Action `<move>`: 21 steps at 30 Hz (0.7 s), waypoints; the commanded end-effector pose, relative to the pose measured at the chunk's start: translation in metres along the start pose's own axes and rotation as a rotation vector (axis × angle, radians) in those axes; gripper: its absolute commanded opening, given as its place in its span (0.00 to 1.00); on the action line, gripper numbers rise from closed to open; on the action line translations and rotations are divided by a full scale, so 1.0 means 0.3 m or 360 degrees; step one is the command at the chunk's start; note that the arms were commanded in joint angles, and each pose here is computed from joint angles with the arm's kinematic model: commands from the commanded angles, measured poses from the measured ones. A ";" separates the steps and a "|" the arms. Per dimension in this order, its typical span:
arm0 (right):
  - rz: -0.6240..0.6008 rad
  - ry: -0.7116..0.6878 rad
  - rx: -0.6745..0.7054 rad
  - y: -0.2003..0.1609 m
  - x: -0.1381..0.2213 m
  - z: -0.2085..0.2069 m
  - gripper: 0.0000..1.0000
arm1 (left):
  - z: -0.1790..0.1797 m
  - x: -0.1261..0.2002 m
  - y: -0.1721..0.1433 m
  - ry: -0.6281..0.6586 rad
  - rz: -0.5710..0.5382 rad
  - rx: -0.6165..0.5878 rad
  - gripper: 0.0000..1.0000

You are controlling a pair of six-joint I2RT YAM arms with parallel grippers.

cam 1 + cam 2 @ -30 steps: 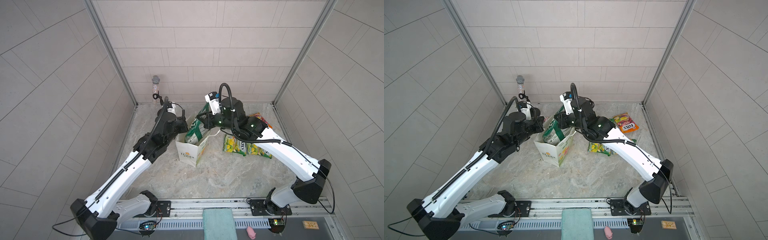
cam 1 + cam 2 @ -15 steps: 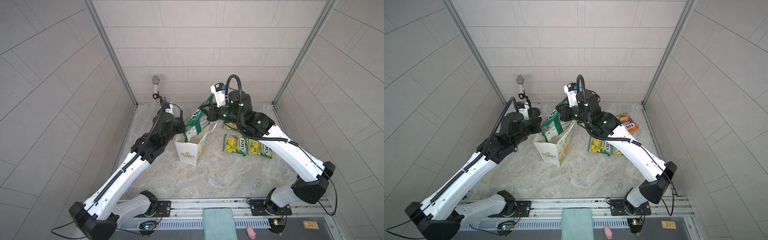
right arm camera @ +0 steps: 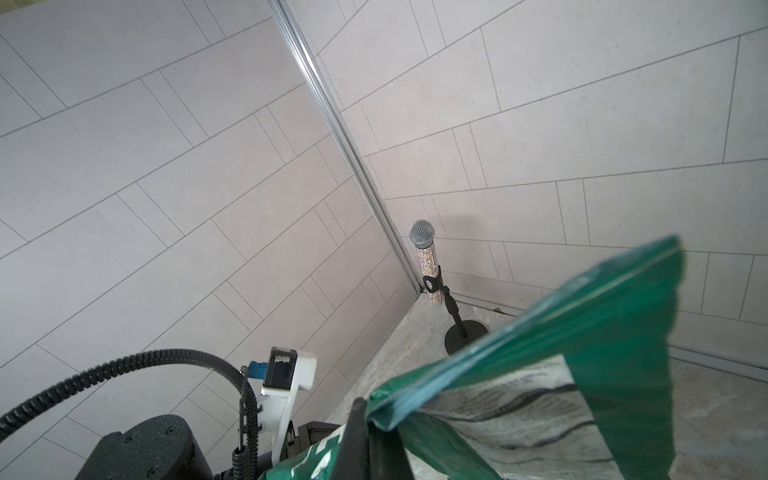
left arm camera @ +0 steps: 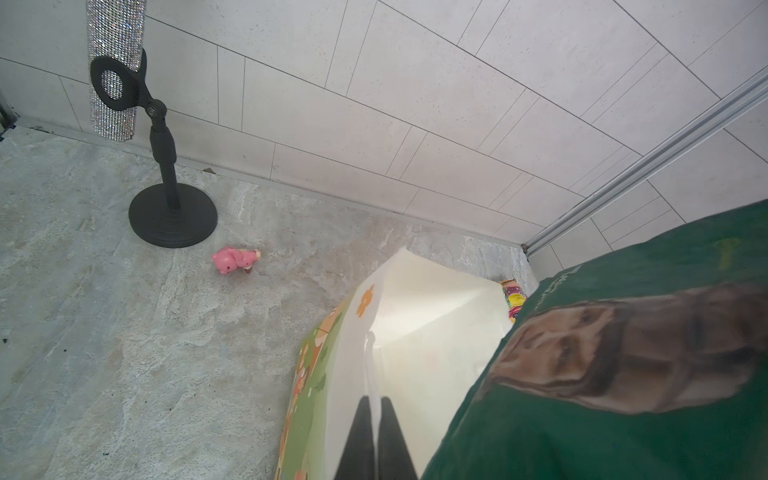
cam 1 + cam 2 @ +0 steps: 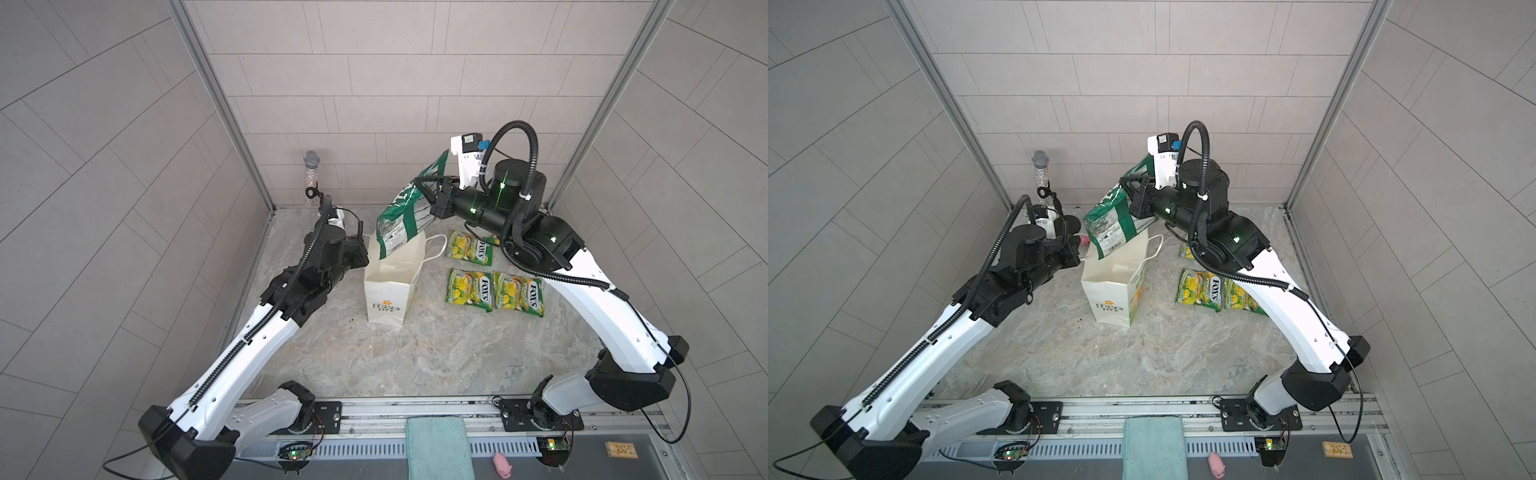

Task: Take the snacks out of the paper bag
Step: Pick up the snack from the paper bag.

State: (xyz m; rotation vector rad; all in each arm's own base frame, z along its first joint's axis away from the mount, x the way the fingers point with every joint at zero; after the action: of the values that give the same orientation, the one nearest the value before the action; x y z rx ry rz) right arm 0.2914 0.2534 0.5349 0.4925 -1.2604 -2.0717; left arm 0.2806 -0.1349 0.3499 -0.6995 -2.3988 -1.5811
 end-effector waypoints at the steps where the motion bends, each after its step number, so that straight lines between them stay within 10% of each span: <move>1: -0.0251 0.0072 0.0013 0.141 0.079 0.060 0.00 | 0.011 0.015 -0.001 0.0004 -0.0003 -0.0028 0.00; 21: -0.0343 -0.0429 -0.0094 0.243 0.247 -0.301 0.00 | 0.130 0.046 0.070 0.0167 -0.0076 0.0009 0.00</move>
State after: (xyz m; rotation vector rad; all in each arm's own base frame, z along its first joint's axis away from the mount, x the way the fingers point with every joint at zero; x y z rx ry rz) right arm 0.3394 0.1433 0.5381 0.2691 -1.3551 -2.3492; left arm 0.2842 -0.0957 0.3525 -0.5524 -2.3630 -1.5755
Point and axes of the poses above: each gripper's point midway between its finger pads, its own x axis back along the fingers, its own z axis along the line the jaws close on, y = z × x, the point moved 5 cm from there along x, back along the fingers
